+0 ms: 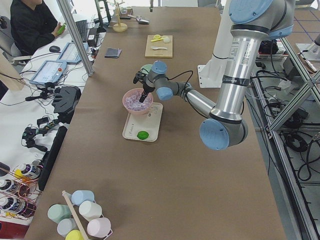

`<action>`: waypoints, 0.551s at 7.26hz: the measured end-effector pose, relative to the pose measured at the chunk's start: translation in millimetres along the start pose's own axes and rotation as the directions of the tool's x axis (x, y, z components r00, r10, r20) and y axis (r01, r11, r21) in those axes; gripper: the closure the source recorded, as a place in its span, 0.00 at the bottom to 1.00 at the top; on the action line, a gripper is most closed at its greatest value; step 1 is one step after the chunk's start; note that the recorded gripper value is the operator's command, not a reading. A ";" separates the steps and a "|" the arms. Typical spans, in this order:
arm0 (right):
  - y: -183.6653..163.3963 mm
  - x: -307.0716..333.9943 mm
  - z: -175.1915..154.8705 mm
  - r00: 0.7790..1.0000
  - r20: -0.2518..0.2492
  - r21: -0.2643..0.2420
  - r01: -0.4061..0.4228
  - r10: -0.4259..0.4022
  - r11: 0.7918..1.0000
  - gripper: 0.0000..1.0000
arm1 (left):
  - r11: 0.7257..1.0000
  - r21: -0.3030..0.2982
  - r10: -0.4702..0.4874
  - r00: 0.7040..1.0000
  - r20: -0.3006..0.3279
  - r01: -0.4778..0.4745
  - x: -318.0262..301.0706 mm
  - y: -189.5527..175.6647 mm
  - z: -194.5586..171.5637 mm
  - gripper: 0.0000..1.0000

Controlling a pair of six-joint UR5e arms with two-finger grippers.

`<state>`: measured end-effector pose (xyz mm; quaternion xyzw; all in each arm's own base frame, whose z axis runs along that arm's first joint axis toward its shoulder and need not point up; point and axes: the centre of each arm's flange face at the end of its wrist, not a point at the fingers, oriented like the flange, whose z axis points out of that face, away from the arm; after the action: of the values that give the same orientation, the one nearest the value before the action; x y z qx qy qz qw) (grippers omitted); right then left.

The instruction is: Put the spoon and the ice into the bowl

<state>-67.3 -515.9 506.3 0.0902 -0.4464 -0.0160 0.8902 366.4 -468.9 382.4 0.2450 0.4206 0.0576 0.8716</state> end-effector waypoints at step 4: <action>-6.8 -48.2 24.1 0.998 0.018 0.007 -0.052 0.052 0.999 0.00 | 1.000 -0.018 0.009 1.000 0.004 -0.009 -3.0 7.4 5.4 0.50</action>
<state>-115.2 -520.8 481.0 0.0819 -0.4564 0.0080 0.8860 369.4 -465.5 390.8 0.2390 0.4175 0.0648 0.8743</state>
